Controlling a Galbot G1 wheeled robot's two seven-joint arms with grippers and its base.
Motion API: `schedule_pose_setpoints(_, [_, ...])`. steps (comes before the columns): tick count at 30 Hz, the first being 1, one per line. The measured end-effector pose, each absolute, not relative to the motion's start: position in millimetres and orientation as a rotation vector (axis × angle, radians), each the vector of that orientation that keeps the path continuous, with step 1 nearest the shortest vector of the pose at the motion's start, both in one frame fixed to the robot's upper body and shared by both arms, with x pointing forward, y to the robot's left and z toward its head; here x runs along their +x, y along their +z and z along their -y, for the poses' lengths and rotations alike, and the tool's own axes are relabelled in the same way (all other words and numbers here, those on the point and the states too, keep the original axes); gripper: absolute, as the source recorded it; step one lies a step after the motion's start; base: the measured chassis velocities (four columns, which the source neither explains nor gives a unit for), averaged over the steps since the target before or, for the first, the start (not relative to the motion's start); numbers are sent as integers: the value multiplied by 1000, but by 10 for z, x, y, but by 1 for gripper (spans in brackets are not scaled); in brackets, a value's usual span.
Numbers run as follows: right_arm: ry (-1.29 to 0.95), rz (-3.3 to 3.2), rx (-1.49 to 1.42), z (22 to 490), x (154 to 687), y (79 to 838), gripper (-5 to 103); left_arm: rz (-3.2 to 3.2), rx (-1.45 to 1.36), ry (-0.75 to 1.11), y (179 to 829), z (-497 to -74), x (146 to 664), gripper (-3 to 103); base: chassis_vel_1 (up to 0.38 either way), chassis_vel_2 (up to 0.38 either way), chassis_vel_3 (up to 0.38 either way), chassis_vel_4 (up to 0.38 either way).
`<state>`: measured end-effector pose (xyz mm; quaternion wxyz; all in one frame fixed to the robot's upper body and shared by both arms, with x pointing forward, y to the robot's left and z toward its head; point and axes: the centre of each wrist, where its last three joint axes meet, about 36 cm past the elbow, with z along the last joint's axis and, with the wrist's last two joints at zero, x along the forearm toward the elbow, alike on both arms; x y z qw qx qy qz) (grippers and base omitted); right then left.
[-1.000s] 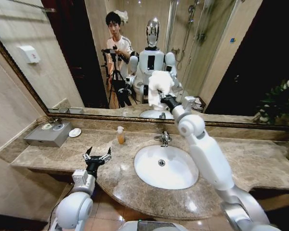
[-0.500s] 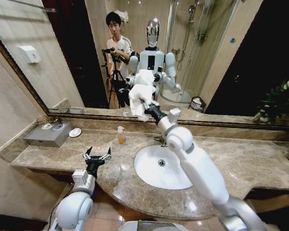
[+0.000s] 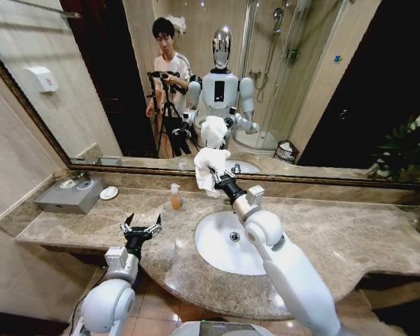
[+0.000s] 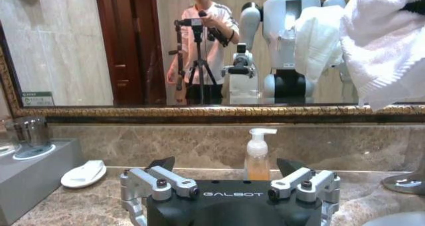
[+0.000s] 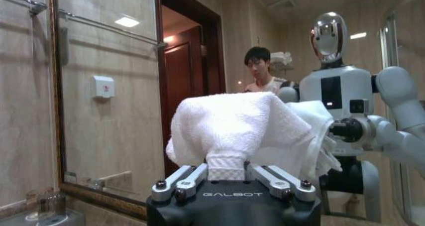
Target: Pick up the towel from the sink counter and wipe the mirror surface.
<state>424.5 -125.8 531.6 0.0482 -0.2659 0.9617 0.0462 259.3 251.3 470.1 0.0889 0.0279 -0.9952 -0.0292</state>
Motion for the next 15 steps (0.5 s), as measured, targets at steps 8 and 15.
schedule_pose_setpoints(8, [129,-2929,-821,1267,4235,5290,12,2961,83,-87,4701,-2513,2594,100,27,19,-22,-31])
schedule_pose_setpoints(15, [118,-2930,-825,1261,4225,5286,12,2961,83,-87,4701,-2513,2594,100,74,77,-83,-73])
